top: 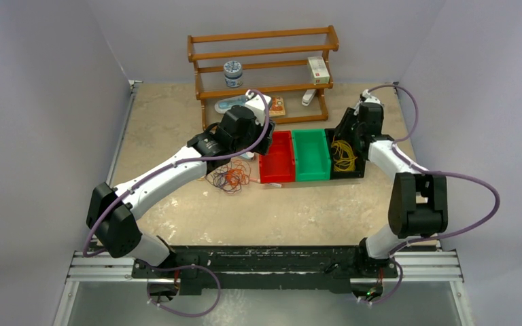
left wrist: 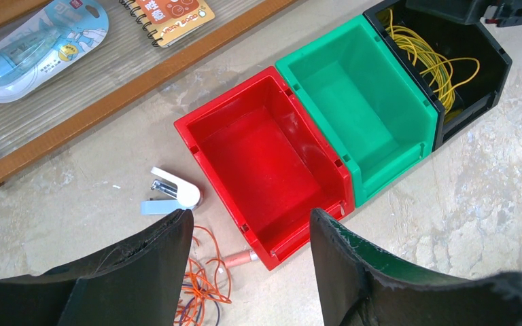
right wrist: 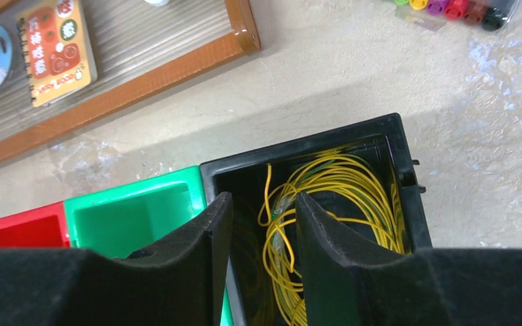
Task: Untangle the cables
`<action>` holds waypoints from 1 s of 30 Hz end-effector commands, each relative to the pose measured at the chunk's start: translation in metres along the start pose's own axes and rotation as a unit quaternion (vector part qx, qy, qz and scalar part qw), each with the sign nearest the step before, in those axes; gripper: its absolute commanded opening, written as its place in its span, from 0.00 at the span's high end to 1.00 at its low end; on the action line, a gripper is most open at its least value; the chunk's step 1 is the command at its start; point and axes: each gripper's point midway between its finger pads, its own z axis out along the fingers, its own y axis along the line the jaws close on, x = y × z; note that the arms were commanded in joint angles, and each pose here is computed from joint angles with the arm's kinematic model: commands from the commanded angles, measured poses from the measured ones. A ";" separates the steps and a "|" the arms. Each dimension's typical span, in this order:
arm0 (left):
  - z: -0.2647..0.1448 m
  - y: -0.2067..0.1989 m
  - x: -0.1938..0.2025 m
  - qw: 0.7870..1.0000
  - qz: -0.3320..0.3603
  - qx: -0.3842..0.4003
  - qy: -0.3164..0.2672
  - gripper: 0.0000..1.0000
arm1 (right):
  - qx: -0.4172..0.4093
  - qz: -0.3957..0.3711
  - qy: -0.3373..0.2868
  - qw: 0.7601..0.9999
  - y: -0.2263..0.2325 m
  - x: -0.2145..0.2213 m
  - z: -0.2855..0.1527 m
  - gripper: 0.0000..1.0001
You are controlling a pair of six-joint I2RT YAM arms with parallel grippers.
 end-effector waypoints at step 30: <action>-0.002 -0.007 -0.016 1.000 -0.004 0.019 -0.023 0.38 | 0.058 0.073 0.050 0.994 -0.029 0.062 -0.085 0.57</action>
